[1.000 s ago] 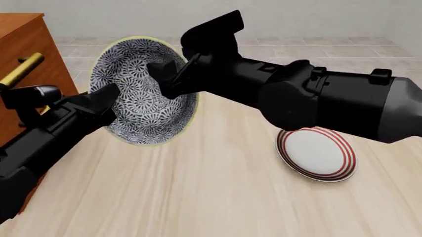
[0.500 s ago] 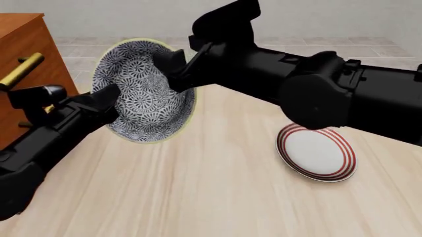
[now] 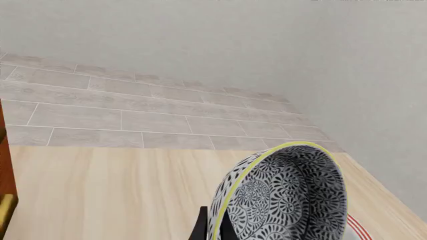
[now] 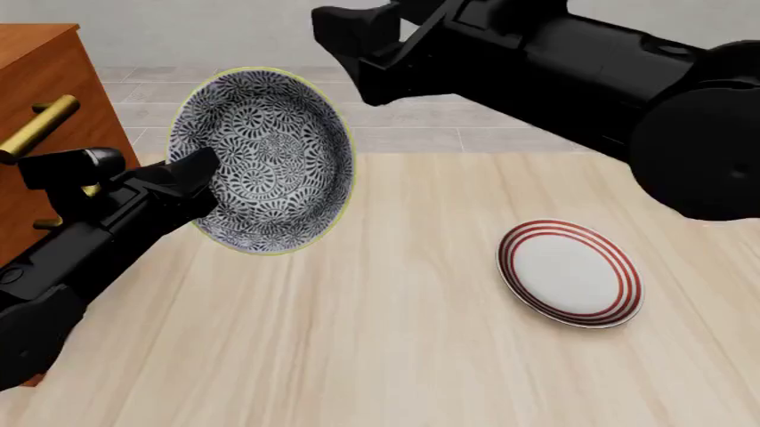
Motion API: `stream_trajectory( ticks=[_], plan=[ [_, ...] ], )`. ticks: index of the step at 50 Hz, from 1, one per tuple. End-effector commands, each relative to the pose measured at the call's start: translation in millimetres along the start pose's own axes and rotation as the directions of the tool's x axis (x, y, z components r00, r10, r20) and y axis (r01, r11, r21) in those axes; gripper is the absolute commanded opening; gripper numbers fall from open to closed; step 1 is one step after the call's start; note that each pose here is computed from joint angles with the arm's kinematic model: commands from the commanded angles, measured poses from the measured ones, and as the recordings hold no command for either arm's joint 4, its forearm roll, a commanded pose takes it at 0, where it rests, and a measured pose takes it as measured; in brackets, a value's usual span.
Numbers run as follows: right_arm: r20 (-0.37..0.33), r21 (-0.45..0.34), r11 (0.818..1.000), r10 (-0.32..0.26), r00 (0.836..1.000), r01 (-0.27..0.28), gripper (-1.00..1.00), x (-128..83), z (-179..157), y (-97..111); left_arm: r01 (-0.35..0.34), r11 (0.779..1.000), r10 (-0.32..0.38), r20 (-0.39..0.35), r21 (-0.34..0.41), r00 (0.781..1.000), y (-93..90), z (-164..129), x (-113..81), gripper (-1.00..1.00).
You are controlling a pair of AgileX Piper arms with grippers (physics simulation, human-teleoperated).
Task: Put the bowl on top of the cabinet.
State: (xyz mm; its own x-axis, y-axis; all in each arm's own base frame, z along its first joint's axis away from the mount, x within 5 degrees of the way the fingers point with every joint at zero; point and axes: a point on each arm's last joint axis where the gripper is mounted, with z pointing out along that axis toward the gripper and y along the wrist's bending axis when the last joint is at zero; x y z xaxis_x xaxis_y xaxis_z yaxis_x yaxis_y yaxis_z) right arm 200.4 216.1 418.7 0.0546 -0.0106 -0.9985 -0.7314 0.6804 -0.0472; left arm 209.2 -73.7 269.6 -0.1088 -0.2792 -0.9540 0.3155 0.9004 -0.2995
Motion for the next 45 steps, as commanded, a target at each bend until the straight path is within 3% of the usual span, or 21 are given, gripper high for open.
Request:
stream_trajectory(
  ticks=[1,7,10,12,15,17,20,22,23,24,28,31,41,42,45],
  plan=[
    [0.14,-0.016,0.997,0.082,0.987,-0.081,1.0,-19,-38,2,-0.008,1.0,0.008,0.021,0.0,1.0,-2.2,-2,-10.6,-1.0],
    [0.2,-0.027,0.99,0.141,0.97,-0.139,1.0,-19,-54,1,-0.005,1.0,0.005,0.026,-0.008,1.0,-4.0,-2,-23.2,-1.0],
    [0.225,-0.002,0.99,0.138,0.965,-0.141,1.0,-20,-61,-6,-0.012,1.0,0.012,0.036,-0.004,0.999,-7.3,-4,-32.3,-1.0],
    [0.235,0.015,0.989,0.136,0.962,-0.144,1.0,-14,-63,-10,-0.023,1.0,0.023,0.045,-0.004,0.999,-9.0,-5,-39.6,-1.0],
    [0.25,0.037,0.98,0.179,0.952,-0.195,1.0,-4,-67,-17,-0.034,0.999,0.034,0.046,-0.003,0.998,-11.0,-8,-44.8,-1.0],
    [0.261,0.06,0.98,0.168,0.95,-0.19,1.0,1,-68,-22,-0.041,0.999,0.041,0.044,-0.004,0.998,-11.7,-8,-47.1,-1.0],
    [0.261,0.078,0.975,0.182,0.948,-0.208,1.0,12,-64,-28,-0.045,0.999,0.046,0.038,-0.008,0.998,-12.6,-7,-51.9,-1.0],
    [0.254,0.087,0.972,0.191,0.948,-0.219,1.0,23,-61,-30,0.004,1.0,-0.004,0.011,0.0,1.0,-16.4,-2,-54.0,-1.0],
    [0.255,0.087,0.972,0.191,0.948,-0.219,1.0,23,-61,-30,0.004,1.0,-0.004,0.011,0.0,1.0,-16.5,-2,-54.1,-1.0],
    [0.252,0.086,0.971,0.195,0.948,-0.222,1.0,29,-60,-30,-0.064,0.998,0.064,0.008,-0.003,0.998,-19.0,-3,-62.9,-1.0],
    [0.238,0.106,0.964,0.215,0.947,-0.246,1.0,48,-51,-36,-0.031,0.999,0.031,-0.005,0.009,1.0,-27.5,-5,-79.0,-1.0],
    [0.238,0.121,0.956,0.235,0.942,-0.269,1.0,56,-49,-41,0.015,0.999,-0.015,-0.013,0.034,1.0,-35.2,-6,-85.0,-1.0],
    [0.227,0.159,0.944,0.251,0.941,-0.29,1.0,69,-44,-51,0.005,1.0,-0.004,-0.024,0.03,1.0,-40.2,-6,-101.1,-1.0],
    [0.228,0.162,0.939,0.263,0.937,-0.303,1.0,73,-44,-53,0.027,0.999,-0.026,-0.025,0.033,0.999,-41.3,-7,-102.3,-1.0],
    [0.194,0.159,0.94,0.268,0.943,-0.3,1.0,86,-35,-51,0.007,1.0,-0.007,-0.032,0.012,0.999,-39.8,-5,-109.8,-1.0]
  ],
)
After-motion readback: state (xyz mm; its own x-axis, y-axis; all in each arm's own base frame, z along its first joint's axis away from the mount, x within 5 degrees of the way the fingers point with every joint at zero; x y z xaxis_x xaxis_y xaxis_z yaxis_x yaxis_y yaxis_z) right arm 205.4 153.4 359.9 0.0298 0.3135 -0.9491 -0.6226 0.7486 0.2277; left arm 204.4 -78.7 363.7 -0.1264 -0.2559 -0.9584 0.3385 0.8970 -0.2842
